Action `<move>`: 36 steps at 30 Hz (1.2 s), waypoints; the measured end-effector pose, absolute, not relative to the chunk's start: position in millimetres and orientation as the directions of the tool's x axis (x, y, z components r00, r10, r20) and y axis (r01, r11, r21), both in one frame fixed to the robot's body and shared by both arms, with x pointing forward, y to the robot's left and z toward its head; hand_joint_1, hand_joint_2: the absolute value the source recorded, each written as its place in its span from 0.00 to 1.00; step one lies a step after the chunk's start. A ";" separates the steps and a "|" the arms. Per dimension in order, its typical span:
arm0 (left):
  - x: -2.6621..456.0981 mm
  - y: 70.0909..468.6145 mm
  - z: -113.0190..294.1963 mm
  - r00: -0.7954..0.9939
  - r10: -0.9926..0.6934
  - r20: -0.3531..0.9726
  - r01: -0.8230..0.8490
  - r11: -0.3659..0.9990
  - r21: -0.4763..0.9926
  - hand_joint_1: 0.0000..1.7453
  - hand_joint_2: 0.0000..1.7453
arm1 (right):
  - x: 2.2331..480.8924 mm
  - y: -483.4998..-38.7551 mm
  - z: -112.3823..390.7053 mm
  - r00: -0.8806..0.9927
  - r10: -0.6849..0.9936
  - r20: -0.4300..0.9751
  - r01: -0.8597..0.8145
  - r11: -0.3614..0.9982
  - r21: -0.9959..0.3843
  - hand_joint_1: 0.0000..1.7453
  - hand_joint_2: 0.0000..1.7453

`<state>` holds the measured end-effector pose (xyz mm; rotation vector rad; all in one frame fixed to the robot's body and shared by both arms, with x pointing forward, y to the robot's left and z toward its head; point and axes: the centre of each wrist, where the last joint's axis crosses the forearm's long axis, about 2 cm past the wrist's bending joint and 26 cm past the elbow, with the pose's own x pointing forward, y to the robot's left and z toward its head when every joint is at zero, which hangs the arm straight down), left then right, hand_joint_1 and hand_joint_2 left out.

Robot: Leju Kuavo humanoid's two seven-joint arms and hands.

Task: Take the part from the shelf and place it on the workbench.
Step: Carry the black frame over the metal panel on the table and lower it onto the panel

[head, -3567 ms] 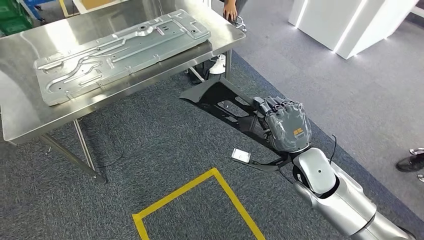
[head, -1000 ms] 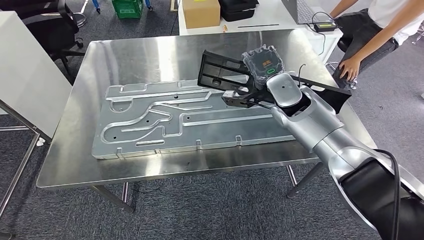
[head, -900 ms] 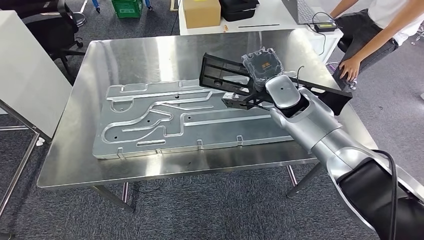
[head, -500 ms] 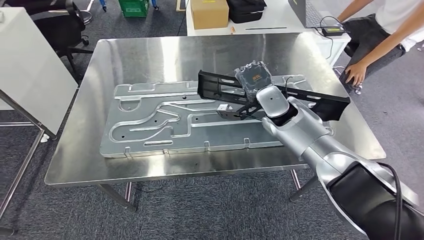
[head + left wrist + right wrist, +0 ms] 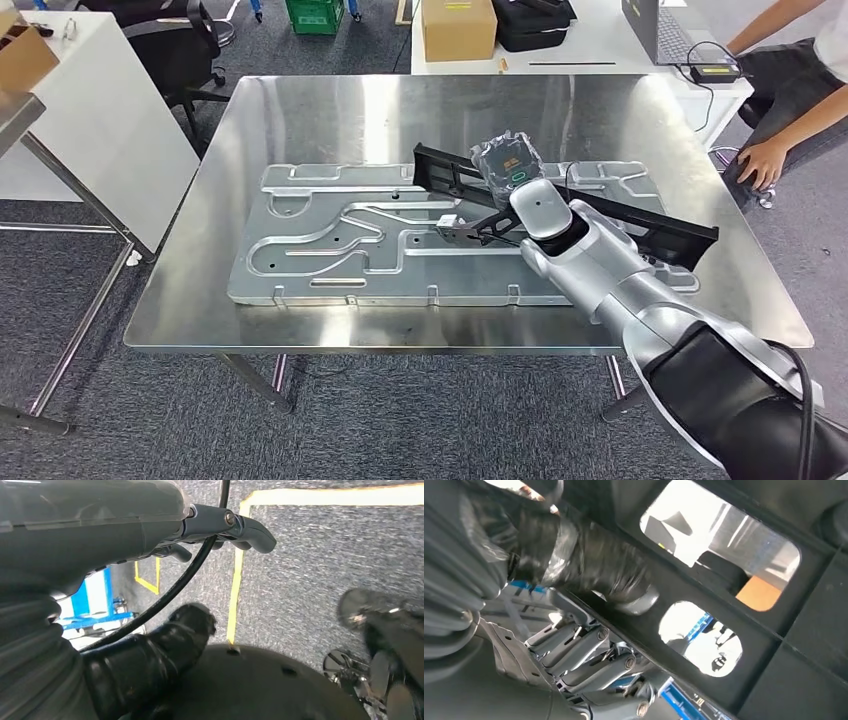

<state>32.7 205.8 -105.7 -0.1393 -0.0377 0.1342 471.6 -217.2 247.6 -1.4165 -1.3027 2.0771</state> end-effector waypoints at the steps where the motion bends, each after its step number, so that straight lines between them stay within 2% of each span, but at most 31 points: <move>1: 32.4 206.3 -105.8 0.990 0.139 0.027 -0.133 0.981 -0.144 0.00 1.00 | 471.7 -216.1 247.5 -0.464 0.673 -0.576 0.226 -0.539 -0.811 0.00 0.00; 10: 33.3 206.4 -105.8 0.982 0.191 0.006 -0.188 0.970 -0.151 0.00 1.00 | 465.1 -174.8 244.5 -0.492 0.661 -0.566 0.225 -0.531 -0.817 0.00 0.00; 17: 33.0 206.4 -105.8 0.981 0.193 0.005 -0.190 0.970 -0.153 0.00 1.00 | 463.1 -165.3 245.7 -0.503 0.658 -0.560 0.227 -0.525 -0.820 0.00 0.00; 21: 32.8 206.4 -105.8 0.981 0.194 0.005 -0.191 0.970 -0.153 0.00 0.00 | 462.9 -164.3 245.8 -0.504 0.658 -0.560 0.228 -0.524 -0.821 0.00 0.00; 28: 31.9 205.3 -105.7 0.978 0.209 0.003 -0.206 0.967 -0.152 0.00 0.00 | 461.2 -158.7 249.9 -0.514 0.657 -0.552 0.237 -0.509 -0.827 0.00 0.00; 36: 31.2 200.9 -105.0 0.971 0.237 -0.011 -0.236 0.958 -0.161 0.00 0.00 | 451.2 -135.7 272.4 -0.546 0.638 -0.542 0.320 -0.439 -0.839 0.00 0.00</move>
